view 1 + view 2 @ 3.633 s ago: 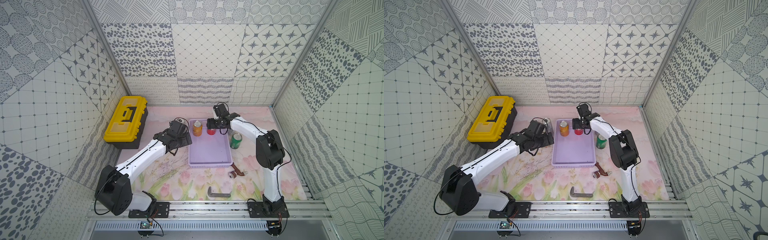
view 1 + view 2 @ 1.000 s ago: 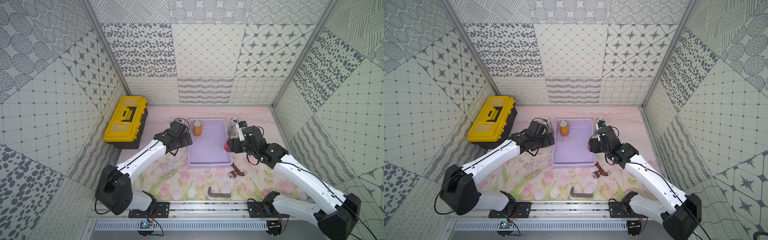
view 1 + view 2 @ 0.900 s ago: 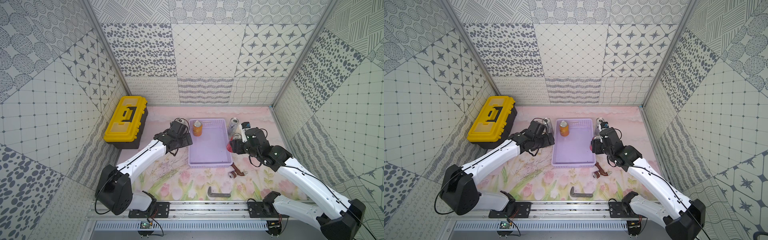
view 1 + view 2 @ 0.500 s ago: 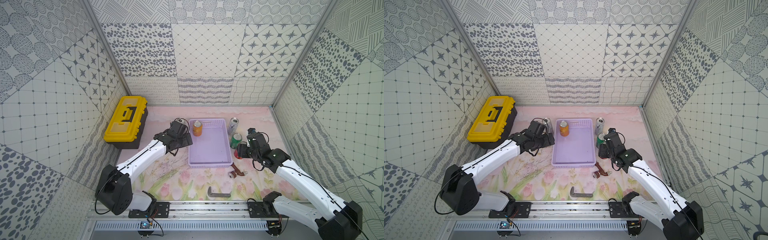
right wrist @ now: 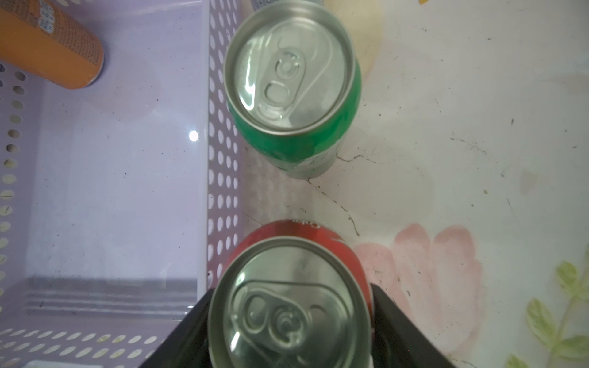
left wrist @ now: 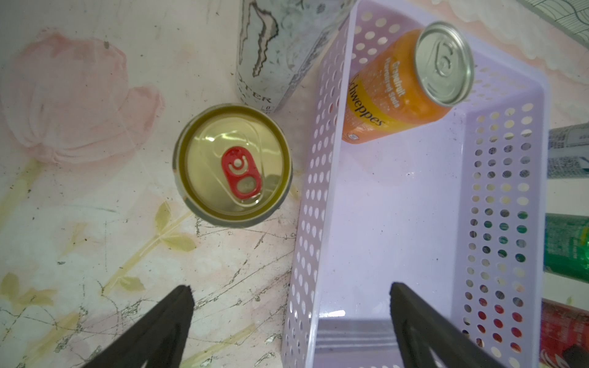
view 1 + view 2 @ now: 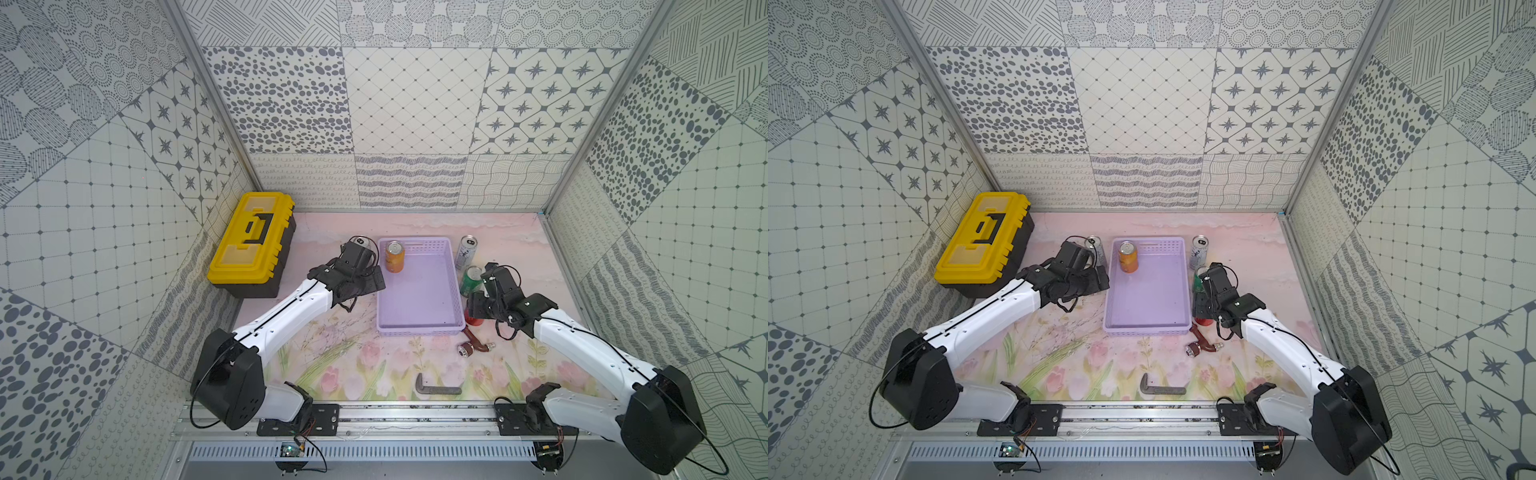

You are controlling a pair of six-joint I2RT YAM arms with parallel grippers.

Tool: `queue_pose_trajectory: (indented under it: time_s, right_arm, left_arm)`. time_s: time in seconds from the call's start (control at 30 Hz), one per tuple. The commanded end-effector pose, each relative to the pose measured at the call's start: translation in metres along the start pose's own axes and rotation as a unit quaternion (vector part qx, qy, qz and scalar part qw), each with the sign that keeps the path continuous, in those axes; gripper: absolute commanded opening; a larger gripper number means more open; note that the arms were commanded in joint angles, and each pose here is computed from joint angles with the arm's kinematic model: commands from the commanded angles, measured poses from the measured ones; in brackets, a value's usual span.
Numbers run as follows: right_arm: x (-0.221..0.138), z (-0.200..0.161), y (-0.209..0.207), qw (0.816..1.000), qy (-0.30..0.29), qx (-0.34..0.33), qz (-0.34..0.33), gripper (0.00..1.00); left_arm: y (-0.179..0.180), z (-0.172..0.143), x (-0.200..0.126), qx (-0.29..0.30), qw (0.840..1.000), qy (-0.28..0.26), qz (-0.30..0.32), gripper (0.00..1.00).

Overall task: Take out the drinks from the basket
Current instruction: Place the drink at the center of the board.

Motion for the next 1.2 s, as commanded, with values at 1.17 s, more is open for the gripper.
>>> queue_pose_trajectory:
  time_s: [1.17]
  right_arm:
    - [-0.077, 0.077, -0.006, 0.963, -0.250, 0.087, 0.042, 0.92]
  left_arm:
    - [-0.053, 0.015, -0.008, 0.032, 0.998, -0.007, -0.049, 0.99]
Point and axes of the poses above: each gripper's point midway between its finger pads, its own x axis out along the fingers, its own y axis along the line the jaws close on, z = x × y, the point moved 3 cm from there along -x, back along the fingers, and after that the axes turned 13 degrees about -x, right-handed, at the moved point
